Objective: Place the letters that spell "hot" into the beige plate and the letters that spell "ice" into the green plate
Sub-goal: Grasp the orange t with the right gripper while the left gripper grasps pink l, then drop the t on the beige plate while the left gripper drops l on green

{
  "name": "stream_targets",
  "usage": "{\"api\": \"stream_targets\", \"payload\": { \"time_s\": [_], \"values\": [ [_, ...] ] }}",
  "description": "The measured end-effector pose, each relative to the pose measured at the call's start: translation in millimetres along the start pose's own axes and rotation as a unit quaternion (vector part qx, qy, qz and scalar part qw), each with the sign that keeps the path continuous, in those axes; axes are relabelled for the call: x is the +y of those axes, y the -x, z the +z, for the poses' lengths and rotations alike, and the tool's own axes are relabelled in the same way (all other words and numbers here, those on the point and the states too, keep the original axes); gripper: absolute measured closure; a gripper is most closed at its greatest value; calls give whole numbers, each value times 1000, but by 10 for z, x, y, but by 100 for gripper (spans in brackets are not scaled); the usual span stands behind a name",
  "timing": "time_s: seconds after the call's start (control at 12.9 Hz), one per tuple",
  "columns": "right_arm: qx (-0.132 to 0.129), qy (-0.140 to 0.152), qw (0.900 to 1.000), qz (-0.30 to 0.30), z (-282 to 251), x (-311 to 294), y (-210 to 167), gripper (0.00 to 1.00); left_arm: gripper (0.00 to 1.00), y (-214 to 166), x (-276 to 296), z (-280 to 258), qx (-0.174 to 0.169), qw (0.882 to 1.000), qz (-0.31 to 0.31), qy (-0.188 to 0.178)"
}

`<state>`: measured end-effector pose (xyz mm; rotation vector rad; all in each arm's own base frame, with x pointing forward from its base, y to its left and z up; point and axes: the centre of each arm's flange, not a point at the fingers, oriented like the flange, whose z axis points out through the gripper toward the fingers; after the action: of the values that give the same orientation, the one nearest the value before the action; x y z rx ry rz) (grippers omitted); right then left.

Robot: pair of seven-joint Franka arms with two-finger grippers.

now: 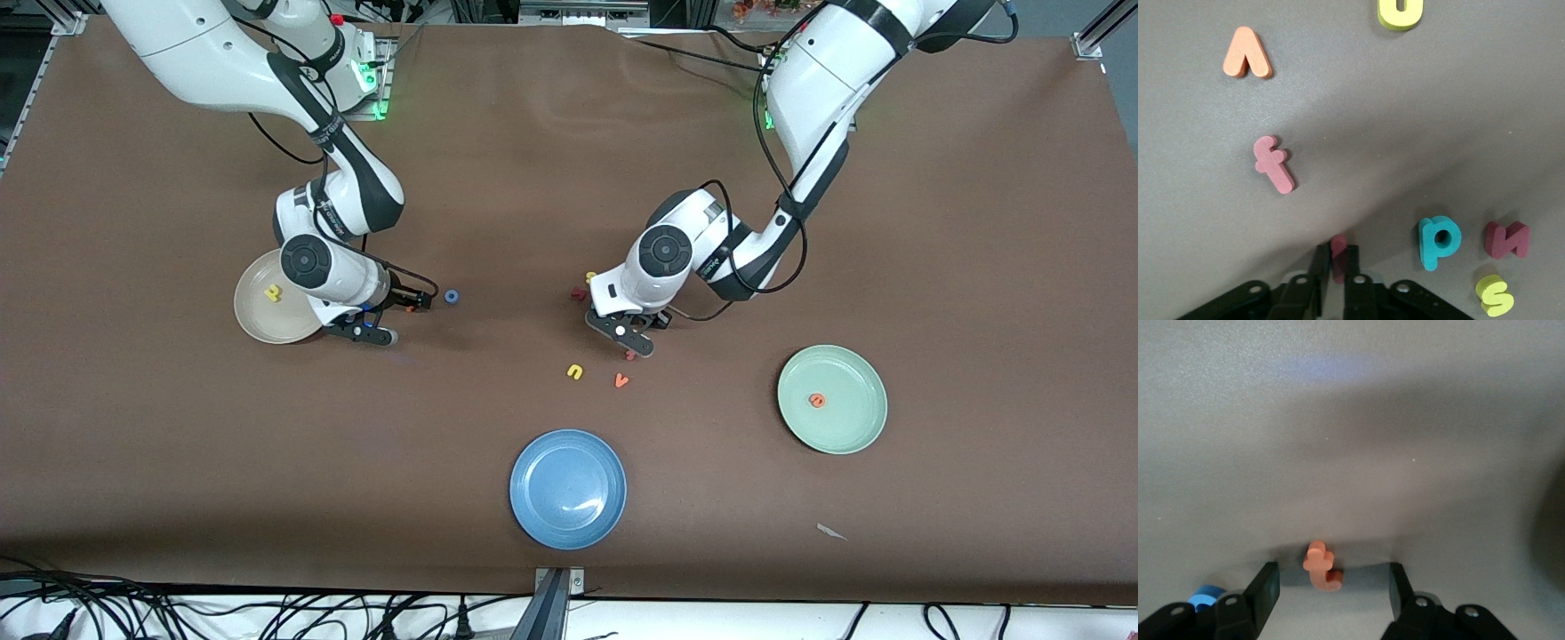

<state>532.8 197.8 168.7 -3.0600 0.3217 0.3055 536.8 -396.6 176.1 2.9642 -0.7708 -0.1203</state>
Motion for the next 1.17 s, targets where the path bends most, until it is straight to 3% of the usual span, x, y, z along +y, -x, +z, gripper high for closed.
{"api": "stream_targets", "payload": {
  "time_s": [0.16, 0.23, 0.47, 0.93, 1.17],
  "values": [
    [2, 0, 1000, -1, -18, 0, -3, 49, 89, -4, -11, -4, 1, 1000, -1, 0],
    [2, 0, 1000, -1, -18, 0, -3, 50, 89, -12, -36, -18, 2, 1000, -3, 0],
    [4, -1, 1000, -2, -46, -21, -1, 79, 89, -64, -233, -224, 5, 1000, -17, -6],
    [-1, 4, 1000, -2, -103, -24, -22, 81, 90, -28, -1466, -762, 2, 1000, -11, -20],
    [-25, 41, 999, 1, -661, 25, -165, 81, 90, 39, -2126, -907, 11, 1000, 8, -21]
  ]
}}
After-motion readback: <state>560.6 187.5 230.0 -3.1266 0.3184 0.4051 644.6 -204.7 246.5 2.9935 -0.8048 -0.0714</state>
